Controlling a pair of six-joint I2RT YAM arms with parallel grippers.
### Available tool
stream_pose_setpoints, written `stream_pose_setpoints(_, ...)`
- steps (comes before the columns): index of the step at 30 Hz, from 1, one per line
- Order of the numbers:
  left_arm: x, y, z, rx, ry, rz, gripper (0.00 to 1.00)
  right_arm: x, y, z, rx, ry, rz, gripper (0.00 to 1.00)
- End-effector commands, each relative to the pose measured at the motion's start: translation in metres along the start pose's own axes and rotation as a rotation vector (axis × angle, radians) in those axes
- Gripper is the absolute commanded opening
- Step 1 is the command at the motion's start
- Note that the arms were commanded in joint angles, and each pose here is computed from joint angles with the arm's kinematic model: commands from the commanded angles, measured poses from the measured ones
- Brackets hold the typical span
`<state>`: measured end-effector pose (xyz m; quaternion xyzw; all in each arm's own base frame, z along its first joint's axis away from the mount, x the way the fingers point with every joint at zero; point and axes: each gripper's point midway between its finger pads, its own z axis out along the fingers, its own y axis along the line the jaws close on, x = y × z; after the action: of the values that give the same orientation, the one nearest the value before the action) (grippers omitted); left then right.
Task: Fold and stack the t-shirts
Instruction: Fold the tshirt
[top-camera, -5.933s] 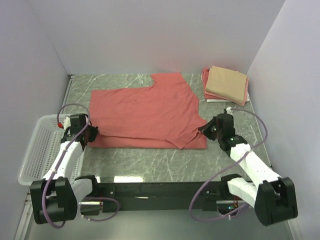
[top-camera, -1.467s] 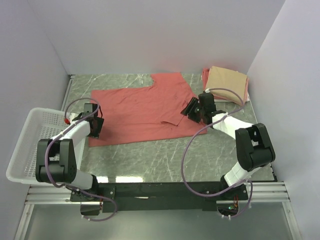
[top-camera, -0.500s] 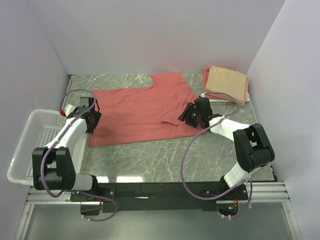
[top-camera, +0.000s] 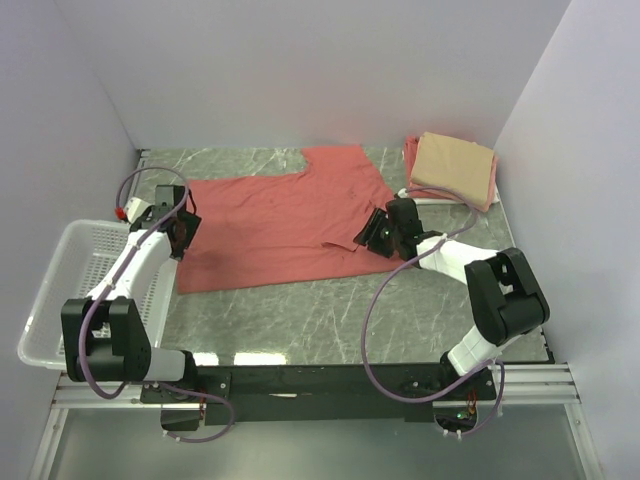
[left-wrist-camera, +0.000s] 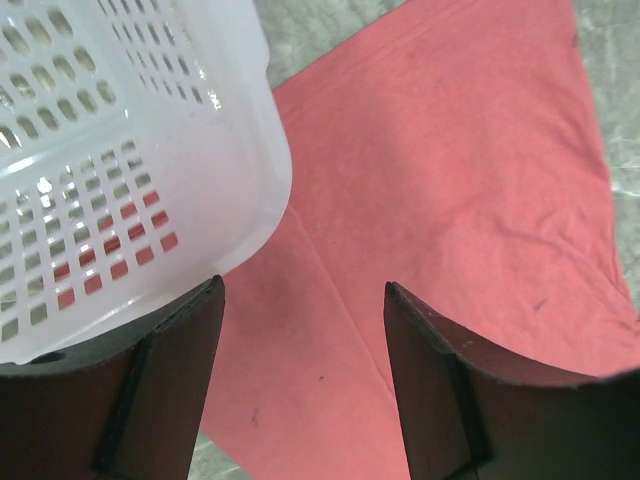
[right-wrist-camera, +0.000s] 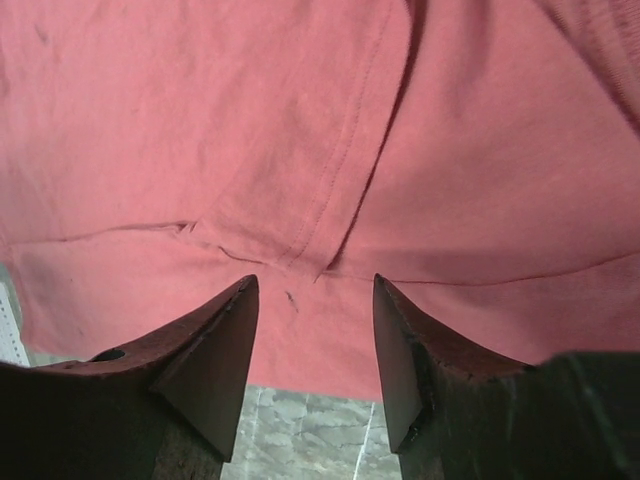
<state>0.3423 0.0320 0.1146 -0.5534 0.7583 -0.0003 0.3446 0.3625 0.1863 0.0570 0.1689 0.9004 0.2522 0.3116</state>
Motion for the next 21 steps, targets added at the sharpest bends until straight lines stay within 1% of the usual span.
stream_pose_setpoints(1, -0.023, -0.015, -0.02, 0.053, -0.049, -0.001, 0.7, -0.006, 0.014, -0.004, -0.041, -0.035, -0.018, 0.56)
stream_pose_setpoints(17, -0.039, -0.039, -0.042, 0.125, -0.059, 0.005, 0.7, 0.001, 0.022, 0.028, -0.031, 0.003, -0.011, 0.54)
stream_pose_setpoints(21, -0.042, -0.042, -0.044, 0.13, -0.061, 0.011, 0.7, 0.004, 0.029, 0.032, -0.04, 0.007, -0.012, 0.52)
